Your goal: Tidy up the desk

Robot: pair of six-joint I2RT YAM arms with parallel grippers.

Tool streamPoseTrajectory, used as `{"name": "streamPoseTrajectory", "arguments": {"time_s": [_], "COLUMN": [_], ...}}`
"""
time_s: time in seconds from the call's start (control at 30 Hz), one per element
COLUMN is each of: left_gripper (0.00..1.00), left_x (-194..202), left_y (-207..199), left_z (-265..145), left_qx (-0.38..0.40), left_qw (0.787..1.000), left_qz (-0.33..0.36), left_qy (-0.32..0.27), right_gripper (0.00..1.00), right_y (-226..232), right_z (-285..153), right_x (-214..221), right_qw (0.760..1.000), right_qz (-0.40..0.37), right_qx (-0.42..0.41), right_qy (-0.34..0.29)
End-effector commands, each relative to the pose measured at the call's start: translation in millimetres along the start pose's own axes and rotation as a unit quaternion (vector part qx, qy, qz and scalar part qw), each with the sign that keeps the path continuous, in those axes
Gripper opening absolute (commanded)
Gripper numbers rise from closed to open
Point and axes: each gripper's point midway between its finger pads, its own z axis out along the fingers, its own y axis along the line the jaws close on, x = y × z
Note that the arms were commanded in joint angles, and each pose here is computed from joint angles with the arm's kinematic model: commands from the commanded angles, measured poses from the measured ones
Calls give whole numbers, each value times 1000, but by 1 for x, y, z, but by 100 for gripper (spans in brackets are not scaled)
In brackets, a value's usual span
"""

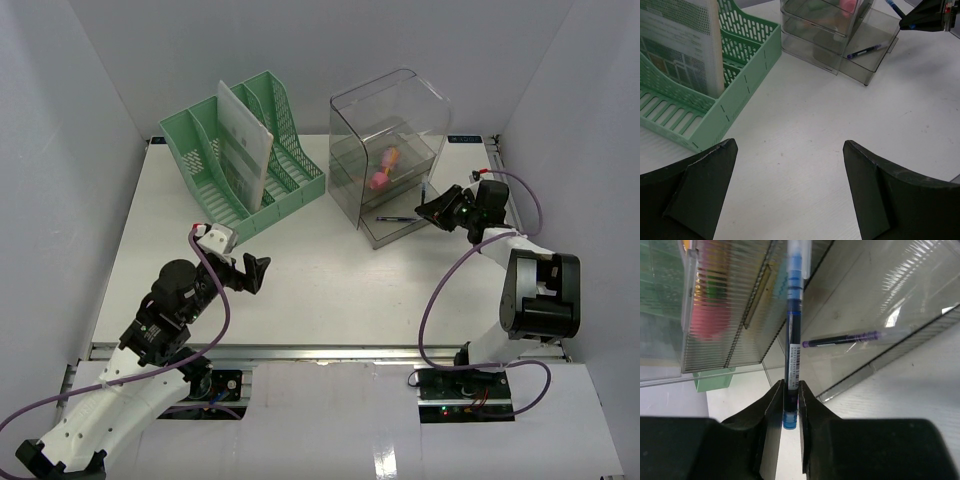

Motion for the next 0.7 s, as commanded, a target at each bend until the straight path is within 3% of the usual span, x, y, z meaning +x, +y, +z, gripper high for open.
{"name": "streamPoseTrajectory", "arguments": {"time_s": [0.0, 0.27, 0.43, 0.47, 0.53, 0.6, 0.67], "left_gripper": [98, 98, 98, 98, 98, 98, 98], "left_x": [2, 1, 1, 1, 0, 0, 0], "left_y": [6, 7, 6, 6, 6, 7, 6], "left_z": [0, -1, -1, -2, -2, -2, -2], "left_qx": [-14, -17, -16, -16, -16, -17, -15], "left_qw": [1000, 1000, 1000, 1000, 1000, 1000, 1000], "left_qz": [4, 3, 3, 3, 3, 3, 3], "left_qy": [0, -2, -2, -2, -4, -5, -5], "right_gripper": [37, 48, 48, 46, 32, 19, 14], "right_y": [28, 34, 47, 54, 78, 97, 112], "right_z": [13, 21, 18, 16, 13, 9, 6], "right_x": [-14, -14, -14, -14, -16, -7, 34], "right_qw": [999, 998, 995, 992, 978, 946, 899], "right_qz": [-5, -12, -36, -53, -135, -240, -327], "right_qx": [-40, -58, -94, -111, -159, -212, -268], "right_qy": [0, 8, 13, 14, 20, 42, 113]}}
